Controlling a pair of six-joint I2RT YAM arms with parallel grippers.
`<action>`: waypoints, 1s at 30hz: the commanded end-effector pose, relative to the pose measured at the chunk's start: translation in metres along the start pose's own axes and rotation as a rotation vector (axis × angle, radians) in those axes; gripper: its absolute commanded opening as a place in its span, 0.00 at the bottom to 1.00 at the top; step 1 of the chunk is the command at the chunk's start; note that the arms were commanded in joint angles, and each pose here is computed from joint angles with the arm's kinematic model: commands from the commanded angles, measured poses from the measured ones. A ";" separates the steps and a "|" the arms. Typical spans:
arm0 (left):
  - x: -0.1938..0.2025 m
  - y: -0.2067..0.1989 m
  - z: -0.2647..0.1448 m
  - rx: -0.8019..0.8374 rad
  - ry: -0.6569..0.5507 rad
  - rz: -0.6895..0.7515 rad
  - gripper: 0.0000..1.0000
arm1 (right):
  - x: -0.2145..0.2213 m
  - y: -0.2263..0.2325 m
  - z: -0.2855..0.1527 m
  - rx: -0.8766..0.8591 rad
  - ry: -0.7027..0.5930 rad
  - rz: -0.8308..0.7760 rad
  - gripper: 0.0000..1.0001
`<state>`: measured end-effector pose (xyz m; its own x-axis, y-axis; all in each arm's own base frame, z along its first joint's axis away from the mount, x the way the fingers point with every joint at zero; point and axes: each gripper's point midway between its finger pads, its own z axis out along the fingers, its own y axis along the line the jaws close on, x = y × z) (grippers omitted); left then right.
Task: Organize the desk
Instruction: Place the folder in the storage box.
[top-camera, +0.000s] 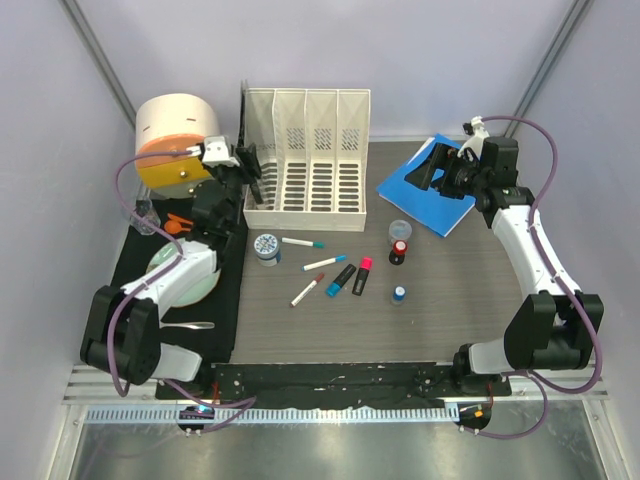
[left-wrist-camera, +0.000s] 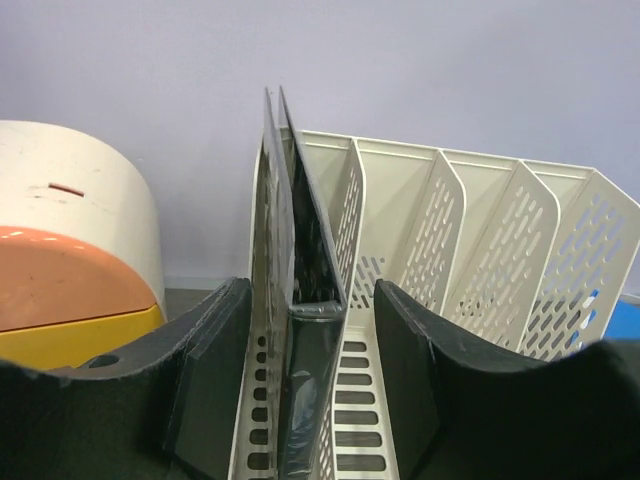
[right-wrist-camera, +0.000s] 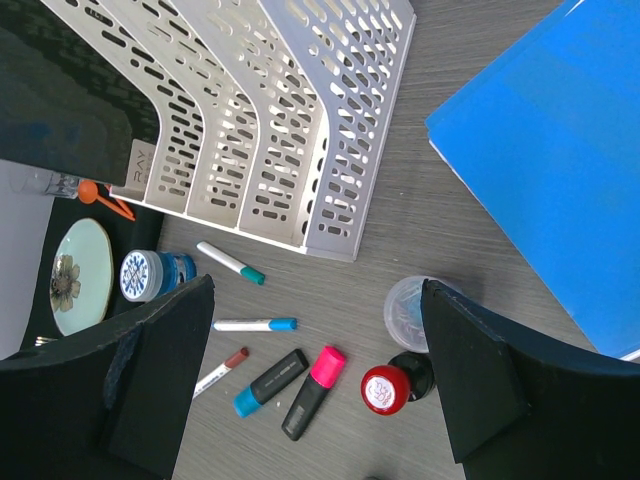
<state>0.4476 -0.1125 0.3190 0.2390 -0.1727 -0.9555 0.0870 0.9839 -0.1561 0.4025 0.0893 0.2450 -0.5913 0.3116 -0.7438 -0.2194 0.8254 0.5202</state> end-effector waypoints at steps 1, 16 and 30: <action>-0.036 -0.004 -0.003 0.022 -0.041 -0.004 0.57 | -0.028 0.022 -0.016 -0.046 -0.091 -0.049 0.90; -0.088 -0.002 -0.044 0.057 -0.012 0.016 0.73 | -0.037 0.033 -0.041 -0.029 -0.133 -0.083 0.90; -0.072 -0.026 -0.089 0.150 0.365 -0.121 1.00 | -0.041 -0.008 -0.056 0.248 -0.140 -0.026 0.93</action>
<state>0.3646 -0.1072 0.3888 0.0402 -0.2046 -0.9780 0.1801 0.9643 -0.1944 0.3849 0.0663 0.2772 -0.5208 0.3272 -0.7885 -0.1250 0.8845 0.4495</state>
